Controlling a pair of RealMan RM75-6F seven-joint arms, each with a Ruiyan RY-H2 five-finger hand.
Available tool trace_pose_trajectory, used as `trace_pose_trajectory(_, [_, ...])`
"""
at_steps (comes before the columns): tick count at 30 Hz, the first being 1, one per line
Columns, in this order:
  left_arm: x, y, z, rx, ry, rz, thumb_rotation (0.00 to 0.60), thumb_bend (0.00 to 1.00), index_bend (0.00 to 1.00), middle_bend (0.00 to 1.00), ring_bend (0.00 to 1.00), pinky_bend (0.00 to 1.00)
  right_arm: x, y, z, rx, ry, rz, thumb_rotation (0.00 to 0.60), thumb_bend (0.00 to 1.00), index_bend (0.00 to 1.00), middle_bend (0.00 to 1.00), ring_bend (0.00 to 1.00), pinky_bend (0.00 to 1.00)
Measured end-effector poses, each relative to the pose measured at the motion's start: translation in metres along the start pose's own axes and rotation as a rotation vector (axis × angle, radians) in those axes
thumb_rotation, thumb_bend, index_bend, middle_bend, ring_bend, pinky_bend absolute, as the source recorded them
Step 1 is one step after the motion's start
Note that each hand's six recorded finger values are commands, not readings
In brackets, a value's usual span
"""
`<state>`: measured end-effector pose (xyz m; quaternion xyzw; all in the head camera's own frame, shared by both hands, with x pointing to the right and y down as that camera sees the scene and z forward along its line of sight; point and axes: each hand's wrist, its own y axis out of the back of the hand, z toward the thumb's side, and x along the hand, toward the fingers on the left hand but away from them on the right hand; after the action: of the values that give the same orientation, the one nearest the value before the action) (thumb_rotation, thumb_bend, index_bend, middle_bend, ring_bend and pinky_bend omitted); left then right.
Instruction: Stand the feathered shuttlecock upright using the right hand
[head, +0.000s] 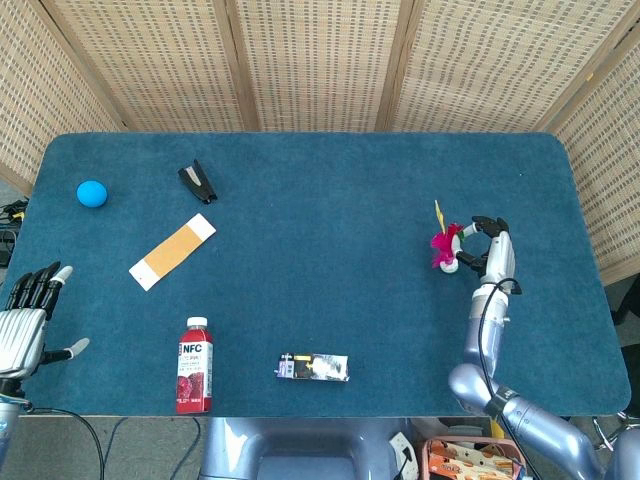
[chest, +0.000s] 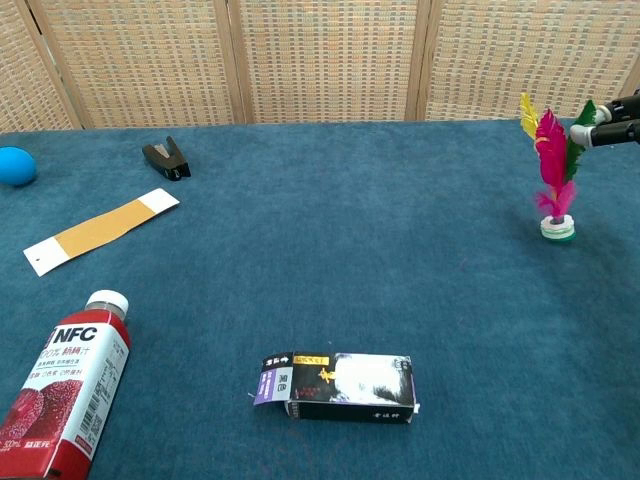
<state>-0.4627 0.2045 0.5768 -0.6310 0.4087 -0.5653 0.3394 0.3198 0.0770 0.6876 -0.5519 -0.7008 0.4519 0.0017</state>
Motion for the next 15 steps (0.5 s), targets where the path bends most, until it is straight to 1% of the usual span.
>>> trace_pose_trajectory(11, [-0.001,0.001,0.001,-0.003,-0.003,0.002,0.600,0.00,0.00,0.00,0.00,0.00,-0.002,0.011,-0.009,0.028,-0.005,-0.042,0.600,0.40,0.63,0.25,0.00,0.00])
trace_pose_trajectory(13, [-0.001,0.001,0.001,-0.004,-0.004,0.005,0.600,0.00,0.00,0.00,0.00,0.00,-0.003,0.013,-0.011,0.034,-0.006,-0.047,0.600,0.40,0.63,0.21,0.00,0.00])
trace_pose_trajectory(14, [-0.001,0.002,0.001,-0.005,-0.004,0.005,0.600,0.00,0.00,0.00,0.00,0.00,-0.003,0.014,-0.012,0.039,-0.005,-0.051,0.600,0.39,0.60,0.16,0.00,0.00])
trace_pose_trajectory(15, [-0.001,0.002,0.001,-0.005,-0.004,0.006,0.600,0.00,0.00,0.00,0.00,0.00,-0.003,0.014,-0.012,0.044,-0.003,-0.053,0.600,0.39,0.55,0.10,0.00,0.00])
